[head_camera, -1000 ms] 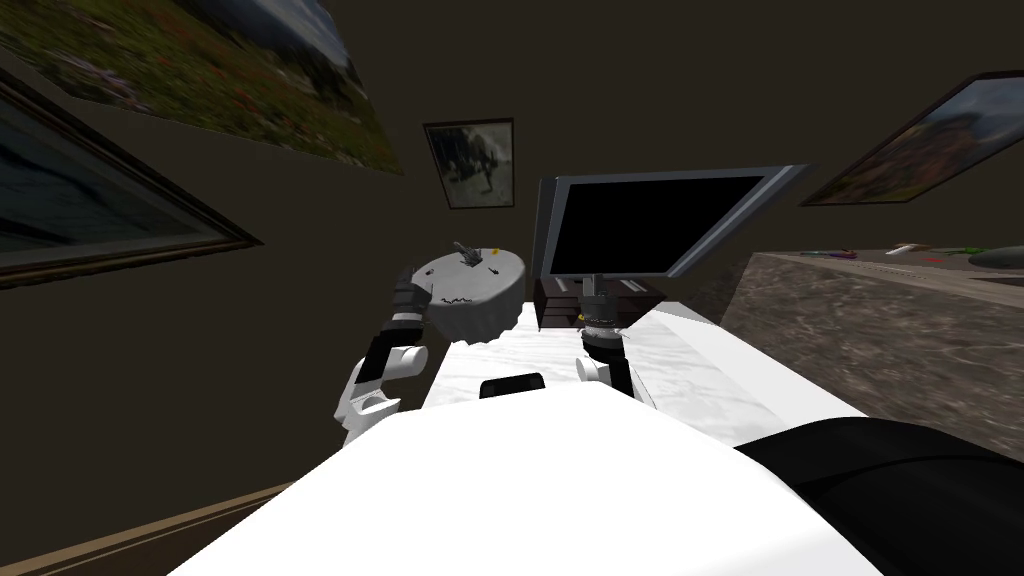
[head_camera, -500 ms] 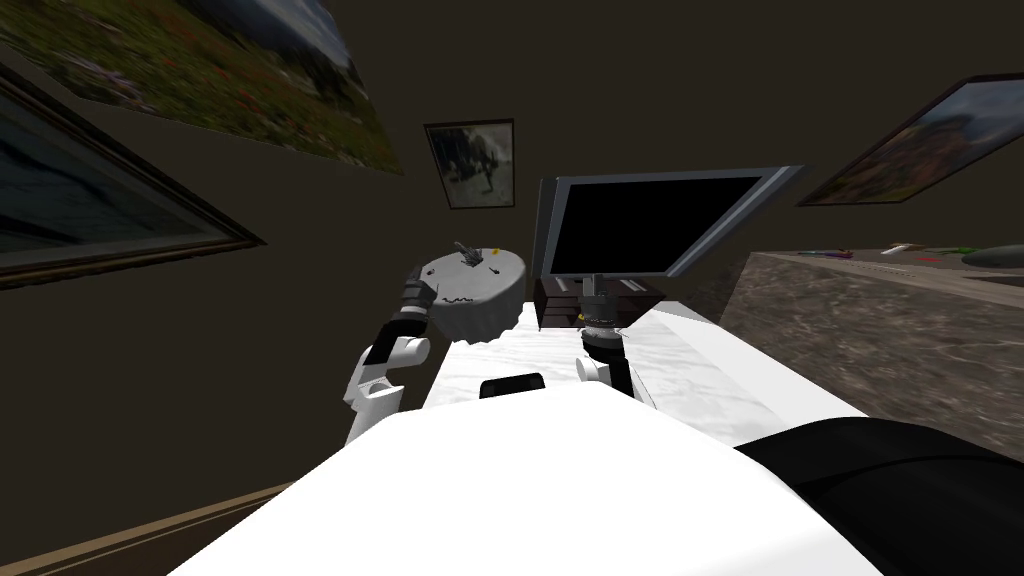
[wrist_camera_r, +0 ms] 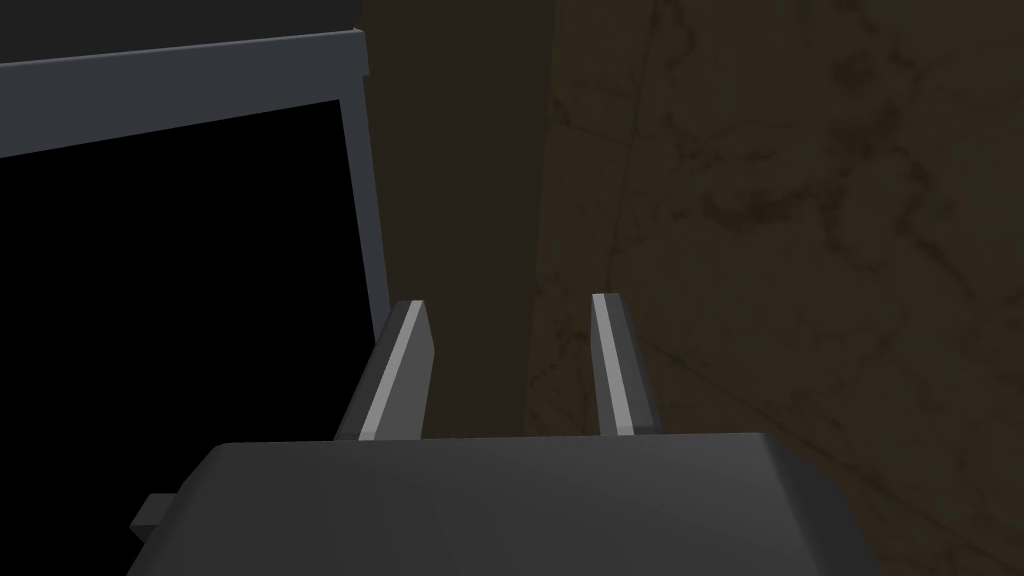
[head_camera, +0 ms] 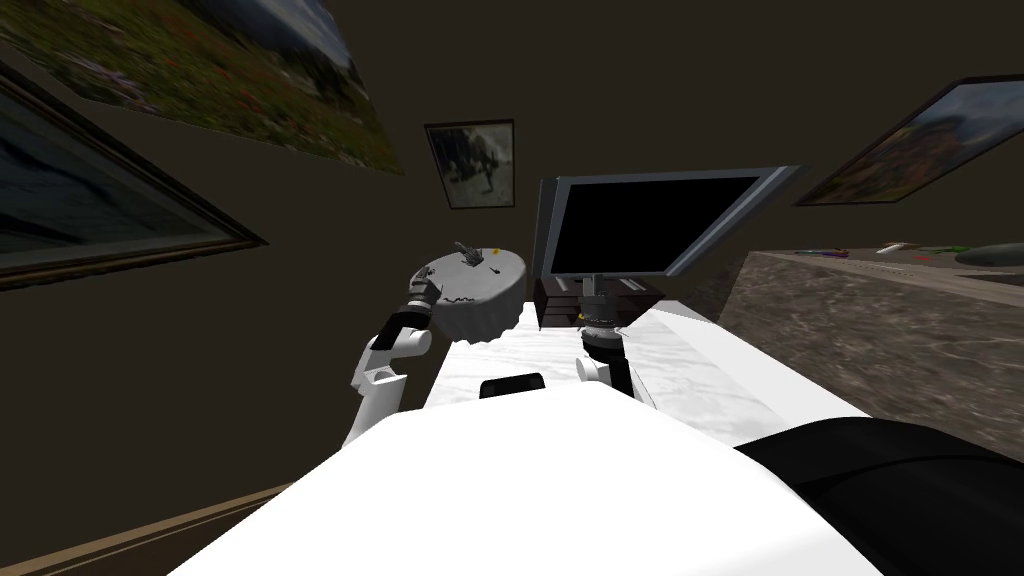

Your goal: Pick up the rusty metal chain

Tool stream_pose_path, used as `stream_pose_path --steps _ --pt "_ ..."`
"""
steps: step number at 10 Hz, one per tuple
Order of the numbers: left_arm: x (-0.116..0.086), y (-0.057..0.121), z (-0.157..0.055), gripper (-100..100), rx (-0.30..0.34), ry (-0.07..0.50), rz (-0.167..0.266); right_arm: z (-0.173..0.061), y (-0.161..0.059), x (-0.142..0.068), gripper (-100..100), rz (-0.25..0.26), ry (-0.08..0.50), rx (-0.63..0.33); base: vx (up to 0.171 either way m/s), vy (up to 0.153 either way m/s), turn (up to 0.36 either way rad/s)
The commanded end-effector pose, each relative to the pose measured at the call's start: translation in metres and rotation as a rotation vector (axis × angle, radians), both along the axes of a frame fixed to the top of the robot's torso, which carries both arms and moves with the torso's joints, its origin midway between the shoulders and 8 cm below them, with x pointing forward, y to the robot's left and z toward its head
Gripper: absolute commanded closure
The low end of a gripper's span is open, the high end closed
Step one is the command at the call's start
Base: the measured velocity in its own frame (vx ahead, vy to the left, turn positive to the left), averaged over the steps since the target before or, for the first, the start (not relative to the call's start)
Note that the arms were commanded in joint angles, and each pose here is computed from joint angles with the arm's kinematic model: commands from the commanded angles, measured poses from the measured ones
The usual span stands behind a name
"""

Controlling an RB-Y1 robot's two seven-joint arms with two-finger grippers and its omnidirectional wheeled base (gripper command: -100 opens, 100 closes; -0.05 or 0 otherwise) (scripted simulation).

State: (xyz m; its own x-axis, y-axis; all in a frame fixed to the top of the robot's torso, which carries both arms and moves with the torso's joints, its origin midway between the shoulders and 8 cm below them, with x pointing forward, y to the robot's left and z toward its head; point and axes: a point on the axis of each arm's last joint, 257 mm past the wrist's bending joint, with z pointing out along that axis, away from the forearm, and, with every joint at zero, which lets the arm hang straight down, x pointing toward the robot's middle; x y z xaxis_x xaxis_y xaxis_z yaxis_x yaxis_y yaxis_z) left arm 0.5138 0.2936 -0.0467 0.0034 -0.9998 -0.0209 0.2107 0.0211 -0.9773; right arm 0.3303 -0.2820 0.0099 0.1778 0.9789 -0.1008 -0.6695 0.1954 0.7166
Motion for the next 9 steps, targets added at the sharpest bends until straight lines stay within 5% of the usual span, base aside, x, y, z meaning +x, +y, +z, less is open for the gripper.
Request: stream_pose_path --steps 1,9 --pt "0.011 -0.003 -0.002 -100 -0.008 0.030 -0.004 0.000 0.000 0.000 0 0.000 0.000 0.000 -0.008 0.021 -0.010" --pt "0.055 -0.008 -0.033 -100 -0.056 0.222 -0.011 0.000 0.000 0.000 0 0.000 0.000 0.000 -0.009 0.020 -0.008"
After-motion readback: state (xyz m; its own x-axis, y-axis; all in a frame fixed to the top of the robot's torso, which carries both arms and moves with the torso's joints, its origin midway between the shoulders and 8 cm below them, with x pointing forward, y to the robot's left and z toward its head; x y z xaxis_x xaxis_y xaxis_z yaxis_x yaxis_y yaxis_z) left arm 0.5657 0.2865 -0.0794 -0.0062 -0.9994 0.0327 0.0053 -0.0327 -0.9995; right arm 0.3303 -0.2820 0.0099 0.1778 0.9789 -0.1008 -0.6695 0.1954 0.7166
